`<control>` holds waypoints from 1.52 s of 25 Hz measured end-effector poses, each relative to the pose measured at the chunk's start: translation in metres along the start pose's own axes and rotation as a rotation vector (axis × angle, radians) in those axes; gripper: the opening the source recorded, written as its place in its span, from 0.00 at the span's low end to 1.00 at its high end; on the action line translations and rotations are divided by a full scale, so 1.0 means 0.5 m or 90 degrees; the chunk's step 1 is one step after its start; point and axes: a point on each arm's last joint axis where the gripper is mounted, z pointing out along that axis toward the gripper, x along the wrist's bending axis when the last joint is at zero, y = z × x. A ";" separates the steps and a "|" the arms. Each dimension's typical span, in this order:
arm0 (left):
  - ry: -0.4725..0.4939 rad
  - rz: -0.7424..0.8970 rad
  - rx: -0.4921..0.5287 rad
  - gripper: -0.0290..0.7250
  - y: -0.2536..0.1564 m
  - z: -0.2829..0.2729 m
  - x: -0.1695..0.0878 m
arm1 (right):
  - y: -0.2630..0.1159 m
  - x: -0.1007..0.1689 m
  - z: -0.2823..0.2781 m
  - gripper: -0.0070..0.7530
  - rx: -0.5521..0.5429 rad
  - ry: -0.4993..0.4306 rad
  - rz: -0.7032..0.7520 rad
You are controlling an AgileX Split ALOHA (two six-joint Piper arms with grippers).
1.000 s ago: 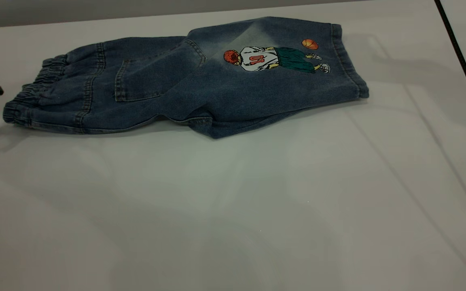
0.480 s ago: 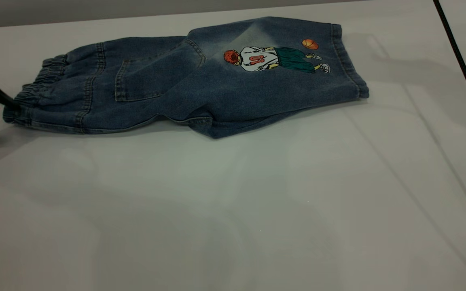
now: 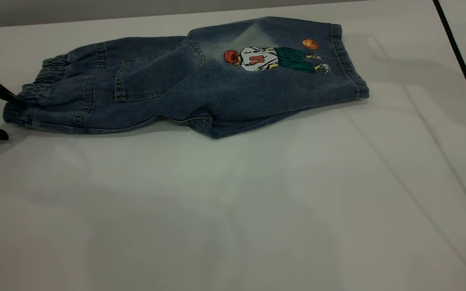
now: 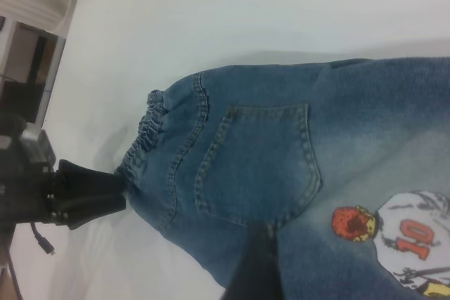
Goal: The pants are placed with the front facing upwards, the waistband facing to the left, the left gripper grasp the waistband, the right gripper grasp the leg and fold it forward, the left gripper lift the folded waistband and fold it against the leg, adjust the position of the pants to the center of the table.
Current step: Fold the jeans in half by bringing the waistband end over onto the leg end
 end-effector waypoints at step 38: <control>-0.087 0.066 -0.040 0.19 0.012 0.031 -0.012 | -0.092 0.105 0.163 0.75 0.128 0.061 -0.048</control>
